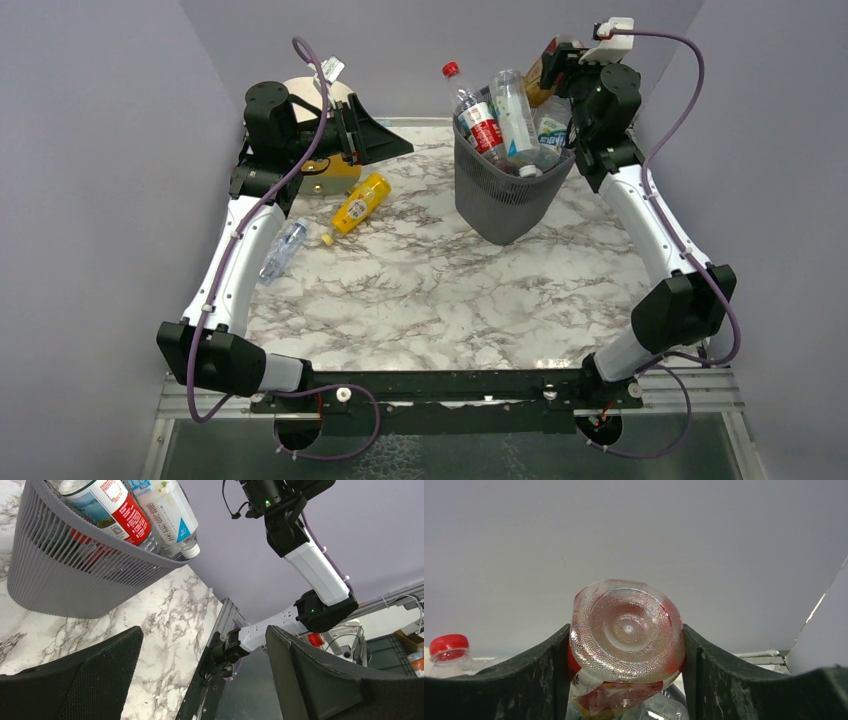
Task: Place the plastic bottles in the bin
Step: Place the plastic bottle in the trash bin.
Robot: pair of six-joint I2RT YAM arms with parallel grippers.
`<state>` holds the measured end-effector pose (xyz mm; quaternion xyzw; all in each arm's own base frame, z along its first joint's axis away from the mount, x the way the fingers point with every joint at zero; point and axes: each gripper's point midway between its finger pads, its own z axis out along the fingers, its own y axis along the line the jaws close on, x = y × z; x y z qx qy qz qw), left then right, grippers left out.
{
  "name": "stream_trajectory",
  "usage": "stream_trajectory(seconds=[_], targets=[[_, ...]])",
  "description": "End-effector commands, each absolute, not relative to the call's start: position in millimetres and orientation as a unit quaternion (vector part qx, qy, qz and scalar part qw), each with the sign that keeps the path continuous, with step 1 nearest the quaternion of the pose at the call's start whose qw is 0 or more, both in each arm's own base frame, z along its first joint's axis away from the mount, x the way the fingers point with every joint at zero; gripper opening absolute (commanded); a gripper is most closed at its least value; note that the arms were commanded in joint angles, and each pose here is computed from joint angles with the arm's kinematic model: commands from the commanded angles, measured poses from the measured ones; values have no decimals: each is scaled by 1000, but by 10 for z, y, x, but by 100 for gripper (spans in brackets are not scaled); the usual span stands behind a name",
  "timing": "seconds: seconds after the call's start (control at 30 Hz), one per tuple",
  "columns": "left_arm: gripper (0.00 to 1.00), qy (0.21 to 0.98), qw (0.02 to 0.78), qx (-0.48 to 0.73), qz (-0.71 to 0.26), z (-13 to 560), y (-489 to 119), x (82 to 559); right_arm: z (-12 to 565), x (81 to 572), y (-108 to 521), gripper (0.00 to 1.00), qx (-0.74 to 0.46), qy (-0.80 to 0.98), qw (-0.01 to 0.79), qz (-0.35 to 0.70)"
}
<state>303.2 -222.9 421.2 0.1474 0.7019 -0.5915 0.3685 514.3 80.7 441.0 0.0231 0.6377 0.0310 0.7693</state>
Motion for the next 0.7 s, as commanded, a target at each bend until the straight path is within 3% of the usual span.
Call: stream_trajectory(seconds=[0.0,0.1,0.67], targets=[[99,695,384,155,-588,4248,-2207,3029,4603,4953,903,58,-12,613,788,45],[99,695,384,154,-588,4243,-2207,3029,4591,4923,930,68,-21,614,788,47],[99,697,383,151,-587,4201,-2200,3010,4802,4690,1018,89,-42,589,803,76]])
